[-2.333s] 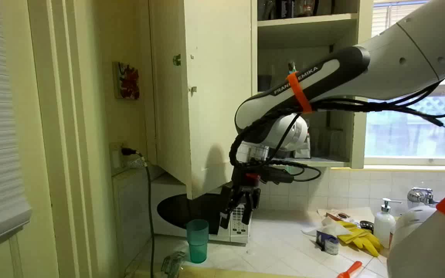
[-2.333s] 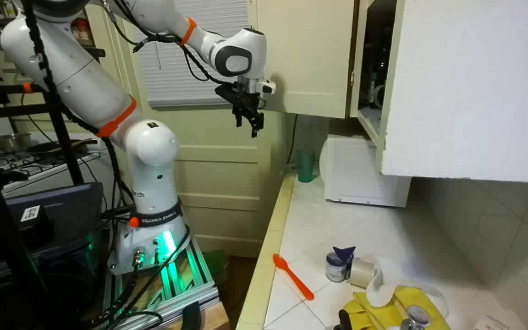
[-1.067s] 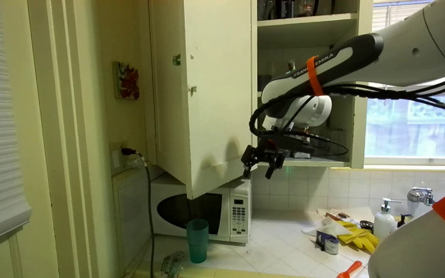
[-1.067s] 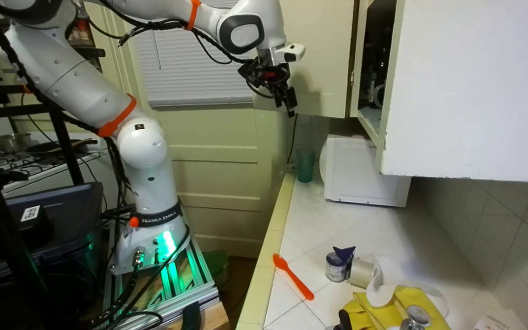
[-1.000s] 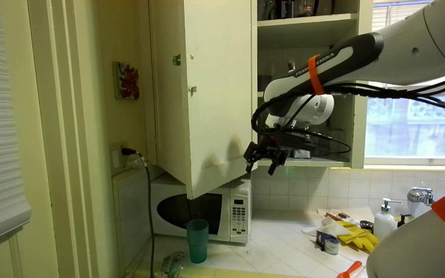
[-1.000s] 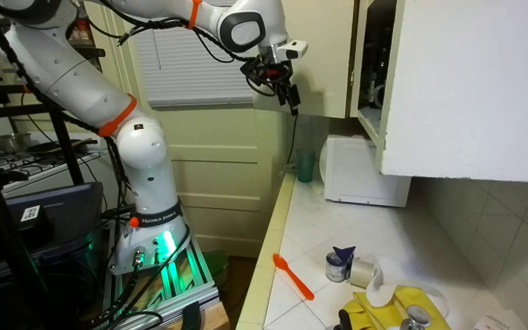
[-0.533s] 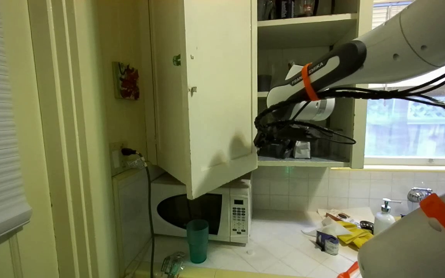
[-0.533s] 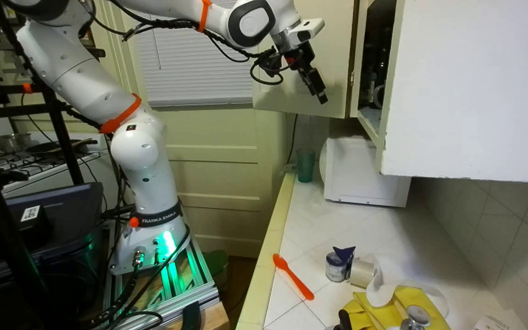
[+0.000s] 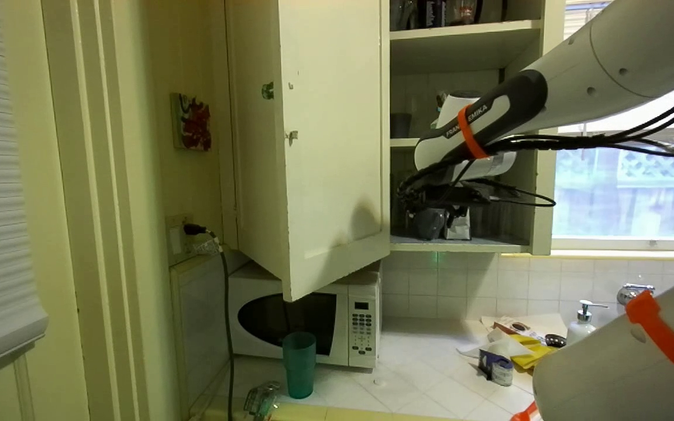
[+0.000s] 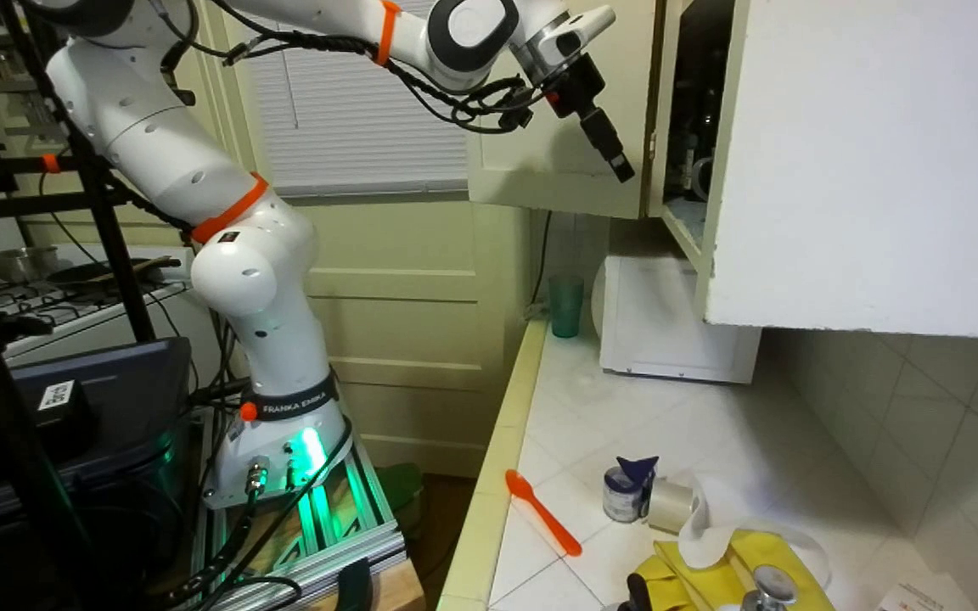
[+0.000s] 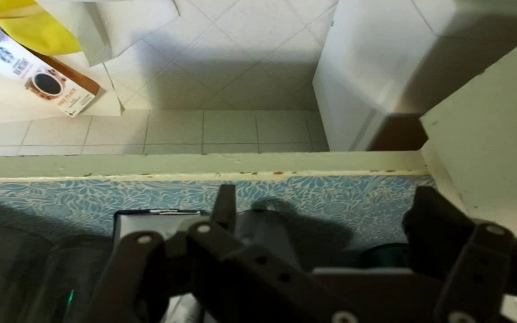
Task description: Remove the mug from the bottom shelf and put it on the counter
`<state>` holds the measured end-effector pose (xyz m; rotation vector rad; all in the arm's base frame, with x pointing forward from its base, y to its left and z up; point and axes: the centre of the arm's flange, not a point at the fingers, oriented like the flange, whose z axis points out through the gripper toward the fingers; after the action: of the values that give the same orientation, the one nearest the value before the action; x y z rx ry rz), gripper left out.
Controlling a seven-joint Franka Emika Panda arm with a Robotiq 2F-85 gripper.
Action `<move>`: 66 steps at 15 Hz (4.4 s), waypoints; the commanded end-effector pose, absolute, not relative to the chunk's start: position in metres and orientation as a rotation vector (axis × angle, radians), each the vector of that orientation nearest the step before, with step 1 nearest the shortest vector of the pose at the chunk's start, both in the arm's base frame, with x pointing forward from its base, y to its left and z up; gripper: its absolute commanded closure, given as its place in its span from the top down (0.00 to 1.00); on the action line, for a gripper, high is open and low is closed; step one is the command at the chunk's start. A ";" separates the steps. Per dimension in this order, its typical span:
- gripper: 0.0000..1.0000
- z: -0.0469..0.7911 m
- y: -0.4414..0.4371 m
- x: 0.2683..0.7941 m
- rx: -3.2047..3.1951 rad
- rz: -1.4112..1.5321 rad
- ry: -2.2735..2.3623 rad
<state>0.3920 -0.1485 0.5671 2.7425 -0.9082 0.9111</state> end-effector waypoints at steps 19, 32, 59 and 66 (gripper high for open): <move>1.00 0.574 -0.228 0.411 2.637 1.010 -1.078; 1.00 0.592 -0.259 0.430 2.591 1.140 -1.280; 0.26 0.578 -0.261 0.463 2.587 1.039 -1.503; 0.24 0.579 -0.266 0.471 2.587 1.011 -1.504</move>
<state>0.4621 -0.2651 0.5771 2.5852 -1.4740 1.0652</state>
